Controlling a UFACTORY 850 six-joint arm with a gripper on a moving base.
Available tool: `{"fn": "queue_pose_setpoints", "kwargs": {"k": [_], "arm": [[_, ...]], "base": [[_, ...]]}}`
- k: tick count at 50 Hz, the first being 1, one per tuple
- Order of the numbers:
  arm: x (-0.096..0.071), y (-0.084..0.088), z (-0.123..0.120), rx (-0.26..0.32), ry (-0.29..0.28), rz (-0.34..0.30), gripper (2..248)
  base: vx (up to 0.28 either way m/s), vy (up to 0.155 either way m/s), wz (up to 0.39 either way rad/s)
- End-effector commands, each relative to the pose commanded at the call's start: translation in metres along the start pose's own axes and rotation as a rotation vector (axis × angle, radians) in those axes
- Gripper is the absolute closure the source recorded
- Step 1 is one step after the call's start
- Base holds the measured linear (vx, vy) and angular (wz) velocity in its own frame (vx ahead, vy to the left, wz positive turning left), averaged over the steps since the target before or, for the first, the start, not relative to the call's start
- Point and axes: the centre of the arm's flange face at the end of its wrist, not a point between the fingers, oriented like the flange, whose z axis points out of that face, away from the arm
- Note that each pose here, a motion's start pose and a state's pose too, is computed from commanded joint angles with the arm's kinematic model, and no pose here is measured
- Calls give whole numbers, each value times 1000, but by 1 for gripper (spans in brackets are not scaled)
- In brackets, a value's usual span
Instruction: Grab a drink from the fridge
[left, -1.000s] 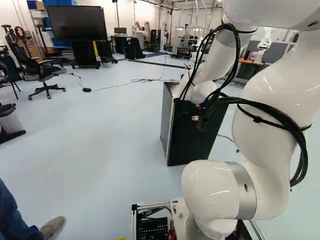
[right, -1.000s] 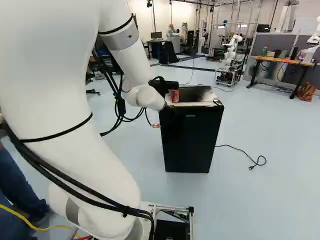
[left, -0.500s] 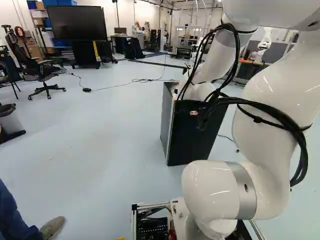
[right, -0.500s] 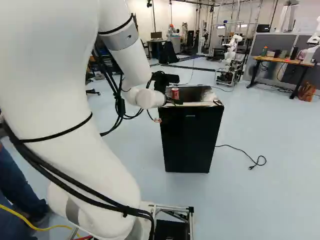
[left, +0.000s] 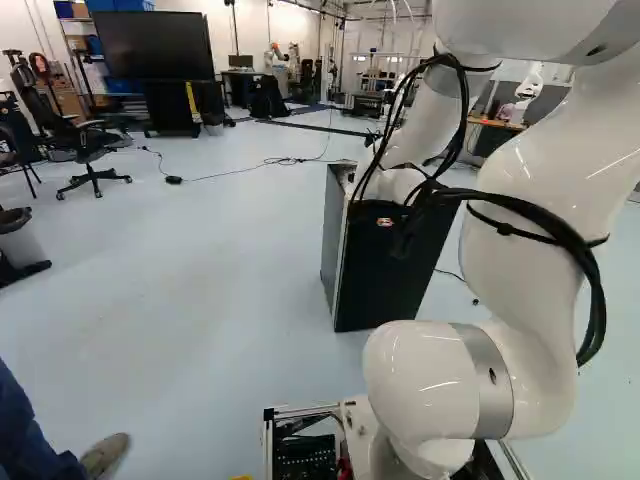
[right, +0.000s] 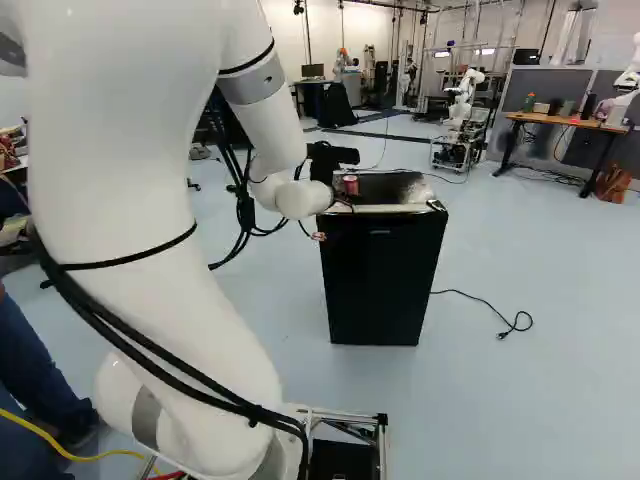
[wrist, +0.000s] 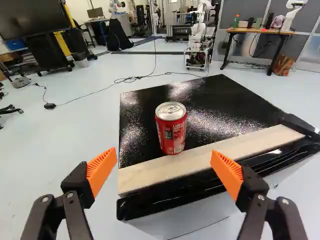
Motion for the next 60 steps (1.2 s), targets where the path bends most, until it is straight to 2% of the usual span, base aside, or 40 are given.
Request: {"fn": "queue_pose_setpoints", "kwargs": {"k": [12, 34, 60], "arm": [[-2, -1, 17, 5, 25, -1, 3], [15, -3, 46, 15, 141, -1, 3], [9, 18, 92, -20, 132, 10, 3]], "base": [[0, 0, 0], [0, 0, 0], [0, 0, 0]]}}
